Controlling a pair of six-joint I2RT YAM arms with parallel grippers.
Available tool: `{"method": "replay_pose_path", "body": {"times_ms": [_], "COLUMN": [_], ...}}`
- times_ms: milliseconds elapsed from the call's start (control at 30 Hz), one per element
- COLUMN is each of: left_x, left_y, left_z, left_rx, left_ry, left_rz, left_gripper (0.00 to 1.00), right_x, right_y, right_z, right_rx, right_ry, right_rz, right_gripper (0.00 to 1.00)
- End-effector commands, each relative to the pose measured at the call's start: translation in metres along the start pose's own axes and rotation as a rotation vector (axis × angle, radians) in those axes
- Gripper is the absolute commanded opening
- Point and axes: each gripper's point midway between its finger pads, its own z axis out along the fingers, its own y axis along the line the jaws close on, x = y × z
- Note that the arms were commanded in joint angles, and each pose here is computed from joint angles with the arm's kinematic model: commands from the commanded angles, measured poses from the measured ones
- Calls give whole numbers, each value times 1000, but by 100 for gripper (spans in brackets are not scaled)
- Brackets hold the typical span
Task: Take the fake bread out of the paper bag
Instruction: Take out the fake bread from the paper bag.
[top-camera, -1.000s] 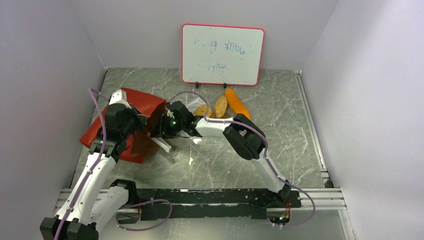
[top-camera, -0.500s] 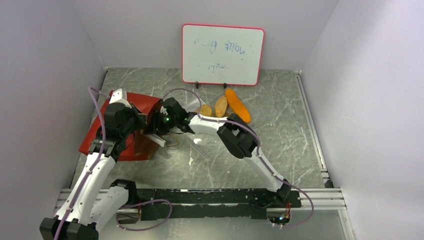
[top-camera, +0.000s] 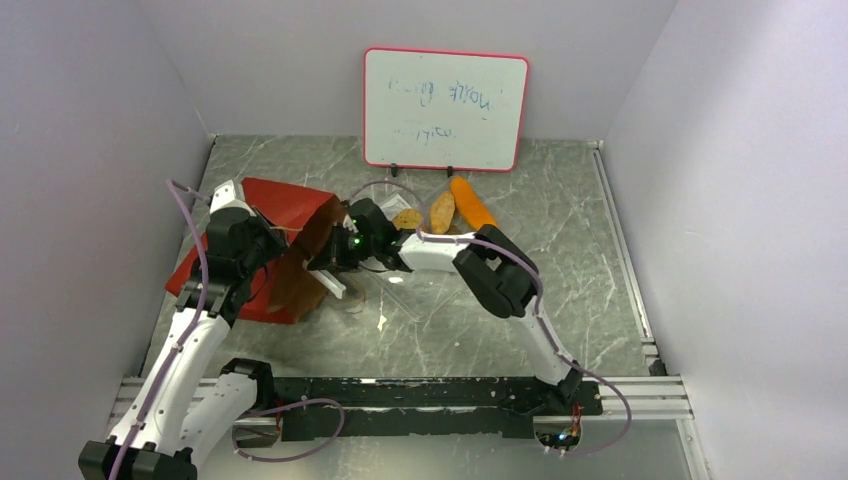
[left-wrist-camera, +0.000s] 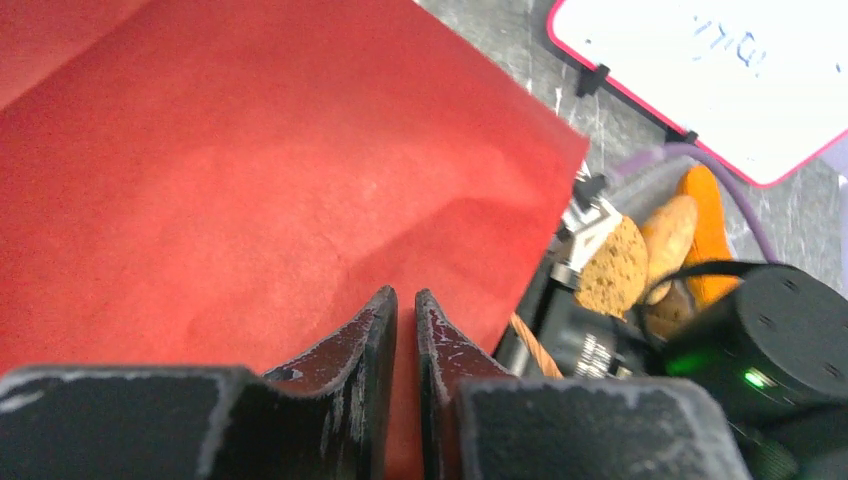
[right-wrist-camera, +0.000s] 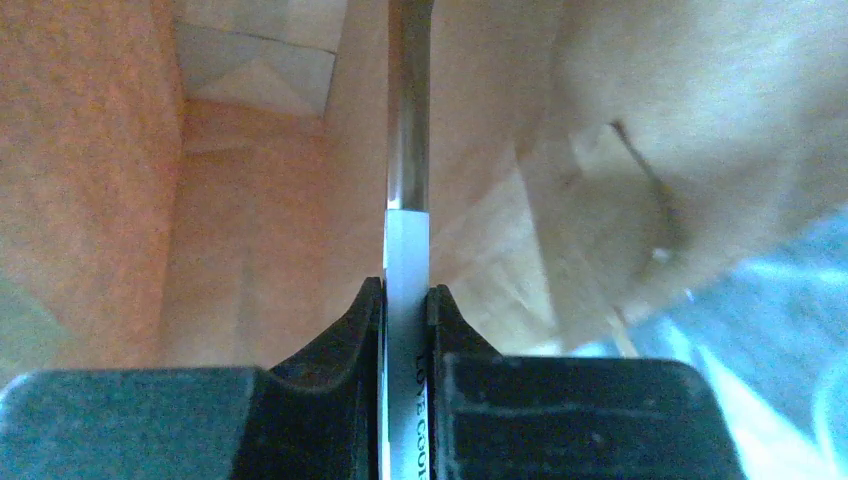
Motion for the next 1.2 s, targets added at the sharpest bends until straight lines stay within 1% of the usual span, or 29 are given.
{"method": "replay_pose_path", "body": {"times_ms": [0,267,533,733,1000,1167], "left_x": [-18,-17,-25,-30,-38,-42], "left_y": [8,10,12,8,8,9], "left_z": [-4,3,8,17,23,26], "left_rx": [-75,-95,-120,-127,-146,-160], "left_ry": [-78,-83,-114,-127,-152,-163], "left_rz": [-58,-102,-129,-154,-159,-146], "left_gripper": [9,9,10,11,11,11], "right_x": [-19,-7,20,52,84,106], "right_y": [32,28,27,14,7,-14], "right_z": [-36,-88,-134,-172,-233,-266], "right_rx": [-47,-37,-23,17,100,183], "right_ry": [-81,-103,-100,-76,-83,-87], "right_rz": [-41,-42,-61,-70,-99,-77], "right_gripper": [0,0,0,0,0,0]}}
